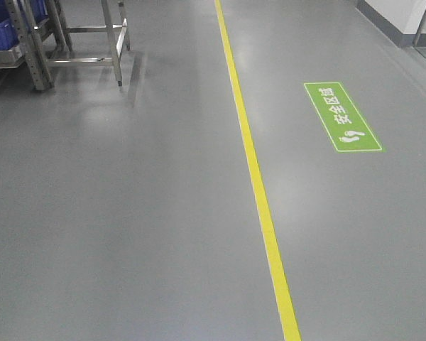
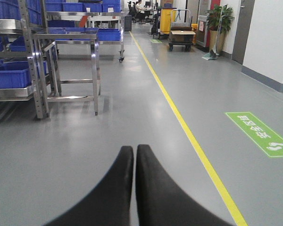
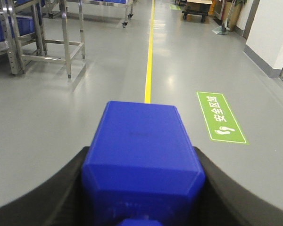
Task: Pour parts from conveyor to right shelf
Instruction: 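Drive the base away from the conveyor holding the block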
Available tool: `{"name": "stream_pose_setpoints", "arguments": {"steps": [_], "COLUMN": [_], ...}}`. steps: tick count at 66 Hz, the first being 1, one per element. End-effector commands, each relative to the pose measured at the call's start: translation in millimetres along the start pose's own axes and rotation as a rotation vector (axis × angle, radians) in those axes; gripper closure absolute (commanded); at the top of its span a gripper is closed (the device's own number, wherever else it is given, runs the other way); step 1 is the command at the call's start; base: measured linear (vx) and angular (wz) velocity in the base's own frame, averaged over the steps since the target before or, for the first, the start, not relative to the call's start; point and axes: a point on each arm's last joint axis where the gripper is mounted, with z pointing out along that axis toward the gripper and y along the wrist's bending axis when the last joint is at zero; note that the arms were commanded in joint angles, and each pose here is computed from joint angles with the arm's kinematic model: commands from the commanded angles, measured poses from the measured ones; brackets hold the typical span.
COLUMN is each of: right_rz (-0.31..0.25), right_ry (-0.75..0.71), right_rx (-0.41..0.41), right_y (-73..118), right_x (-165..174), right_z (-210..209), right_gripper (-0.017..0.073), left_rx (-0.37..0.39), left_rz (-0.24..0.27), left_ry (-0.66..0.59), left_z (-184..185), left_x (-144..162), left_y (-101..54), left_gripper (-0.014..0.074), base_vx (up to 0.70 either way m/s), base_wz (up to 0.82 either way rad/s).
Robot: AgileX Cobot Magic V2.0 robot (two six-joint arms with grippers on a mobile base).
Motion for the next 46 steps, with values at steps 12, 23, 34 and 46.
{"name": "stream_pose_setpoints", "arguments": {"steps": [12, 23, 34, 46], "right_rz": [-0.009, -0.009, -0.009, -0.009], "right_ry": [-0.099, -0.099, -0.099, -0.099], "right_rx": [0.012, 0.012, 0.012, 0.012], "right_y": [-1.7, -1.7, -1.7, -1.7], "right_x": [-16.1, -16.1, -16.1, -16.1], "right_z": [-2.4, -2.4, -2.4, -2.4], "right_gripper": [0.0565, 0.0565, 0.0565, 0.0565], "left_rx": [0.009, 0.009, 0.009, 0.009], "left_rz": [-0.016, -0.016, -0.016, -0.016], "left_ry": [-0.082, -0.082, -0.082, -0.082], "left_z": [0.0, 0.0, 0.0, 0.0], "left_x": [-12.9, -12.9, -12.9, -12.9], "left_y": [-0.8, -0.8, -0.8, -0.8], "left_gripper": [0.0600, 0.0600, 0.0600, 0.0600], "base_vx": [0.56, 0.60, 0.63, 0.66], "base_wz": [-0.08, -0.14, -0.15, -0.09]}}
